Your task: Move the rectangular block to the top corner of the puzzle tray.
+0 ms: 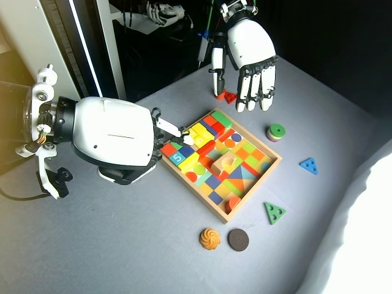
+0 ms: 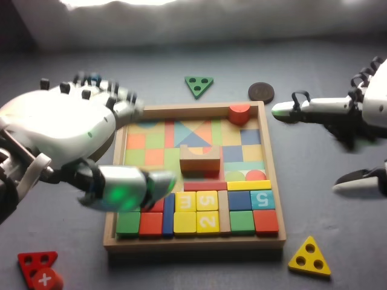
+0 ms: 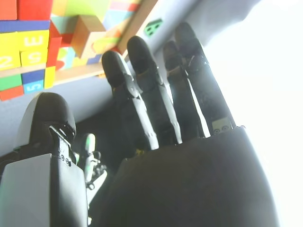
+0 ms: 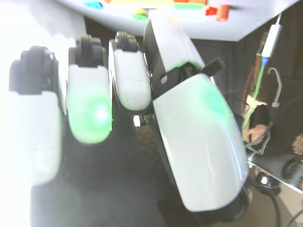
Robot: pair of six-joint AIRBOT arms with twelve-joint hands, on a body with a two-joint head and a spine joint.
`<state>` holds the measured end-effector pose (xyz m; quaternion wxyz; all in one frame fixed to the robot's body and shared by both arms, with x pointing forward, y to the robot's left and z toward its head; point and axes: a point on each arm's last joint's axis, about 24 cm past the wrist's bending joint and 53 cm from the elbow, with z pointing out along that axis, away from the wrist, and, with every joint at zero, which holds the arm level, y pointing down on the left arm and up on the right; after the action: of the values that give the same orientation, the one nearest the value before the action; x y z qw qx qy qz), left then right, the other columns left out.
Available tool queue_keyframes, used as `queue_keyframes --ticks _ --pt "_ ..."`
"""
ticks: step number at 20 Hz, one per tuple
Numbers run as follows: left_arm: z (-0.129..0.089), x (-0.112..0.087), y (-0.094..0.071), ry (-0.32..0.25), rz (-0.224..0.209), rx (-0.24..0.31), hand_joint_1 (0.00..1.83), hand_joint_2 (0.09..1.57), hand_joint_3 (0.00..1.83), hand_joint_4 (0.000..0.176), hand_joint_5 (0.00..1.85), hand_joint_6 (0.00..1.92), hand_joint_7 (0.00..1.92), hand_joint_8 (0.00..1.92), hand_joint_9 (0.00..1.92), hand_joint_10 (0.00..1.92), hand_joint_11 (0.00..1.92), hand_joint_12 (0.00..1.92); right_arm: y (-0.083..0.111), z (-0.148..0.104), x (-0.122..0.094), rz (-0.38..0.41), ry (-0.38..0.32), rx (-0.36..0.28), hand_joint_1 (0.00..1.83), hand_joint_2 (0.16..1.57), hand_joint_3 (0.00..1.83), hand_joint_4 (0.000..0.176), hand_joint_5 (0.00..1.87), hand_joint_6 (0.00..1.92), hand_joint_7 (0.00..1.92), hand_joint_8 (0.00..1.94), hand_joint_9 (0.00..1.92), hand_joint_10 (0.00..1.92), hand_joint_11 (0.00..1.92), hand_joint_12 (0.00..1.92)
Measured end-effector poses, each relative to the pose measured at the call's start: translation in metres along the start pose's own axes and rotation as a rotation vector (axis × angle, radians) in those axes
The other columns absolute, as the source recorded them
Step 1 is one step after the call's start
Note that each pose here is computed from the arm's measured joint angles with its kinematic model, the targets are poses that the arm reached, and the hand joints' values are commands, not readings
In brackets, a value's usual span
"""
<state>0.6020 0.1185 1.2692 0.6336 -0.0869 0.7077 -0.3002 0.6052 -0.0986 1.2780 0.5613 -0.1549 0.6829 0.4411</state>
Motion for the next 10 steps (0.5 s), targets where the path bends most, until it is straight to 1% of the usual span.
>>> queue_keyframes --ticks 2,3,4,5,7,8,9,10 --pt "0.000 -0.001 0.000 -0.003 -0.004 0.000 0.00 1.04 0.00 0.000 0.00 0.00 0.00 0.00 0.00 0.00 0.00 0.00 0.000 0.000 0.000 0.006 -0.001 0.000 0.05 1.17 0.00 0.000 0.05 0.00 0.06 0.00 0.04 0.01 0.00 0.12" --pt "0.000 -0.001 0.000 0.000 -0.008 -0.003 0.00 1.05 0.00 0.000 0.00 0.00 0.00 0.00 0.00 0.00 0.00 0.00 0.000 0.001 -0.002 0.005 -0.005 0.002 0.04 1.17 0.00 0.000 0.04 0.00 0.05 0.00 0.04 0.00 0.00 0.10" --pt "0.000 -0.001 0.001 -0.001 -0.010 -0.005 0.00 1.05 0.00 0.000 0.02 0.01 0.03 0.01 0.03 0.01 0.01 0.01 -0.002 0.001 -0.003 0.004 -0.005 0.014 0.03 1.16 0.00 0.000 0.02 0.00 0.02 0.00 0.01 0.00 0.00 0.02" --pt "0.000 -0.001 0.001 -0.002 -0.010 -0.006 0.00 1.06 0.01 0.000 0.03 0.01 0.05 0.02 0.05 0.02 0.02 0.01 -0.003 0.002 -0.003 0.002 -0.004 0.016 0.04 1.15 0.00 0.000 0.03 0.01 0.03 0.01 0.01 0.00 0.00 0.00" --pt "0.000 -0.001 0.001 -0.002 -0.011 -0.008 0.00 1.07 0.01 0.000 0.05 0.02 0.05 0.02 0.05 0.01 0.03 0.01 -0.003 0.008 0.000 -0.048 0.011 0.008 0.10 1.15 0.00 0.000 0.06 0.01 0.07 0.02 0.04 0.02 0.03 0.01" --pt "0.000 -0.001 0.001 -0.001 -0.012 -0.008 0.00 1.07 0.01 0.000 0.03 0.00 0.02 0.00 0.02 0.00 0.00 0.00 -0.002 0.012 0.002 -0.070 0.019 0.003 0.13 1.16 0.00 0.000 0.09 0.01 0.13 0.01 0.16 0.02 0.00 0.31" --pt "0.000 -0.001 0.001 0.000 -0.012 -0.008 0.00 1.07 0.01 0.000 0.02 0.00 0.01 0.00 0.01 0.00 0.00 0.00 -0.001 0.018 0.004 -0.108 0.028 -0.004 0.16 1.16 0.00 0.000 0.13 0.01 0.23 0.01 0.26 0.03 0.00 0.54" --pt "0.000 -0.001 0.002 0.000 -0.014 -0.009 0.00 1.07 0.01 0.000 0.01 0.00 0.01 0.00 0.01 0.00 0.00 0.00 0.001 0.023 0.003 -0.130 0.028 -0.014 0.17 1.17 0.00 0.000 0.19 0.00 0.54 0.06 0.52 0.17 0.00 1.17"
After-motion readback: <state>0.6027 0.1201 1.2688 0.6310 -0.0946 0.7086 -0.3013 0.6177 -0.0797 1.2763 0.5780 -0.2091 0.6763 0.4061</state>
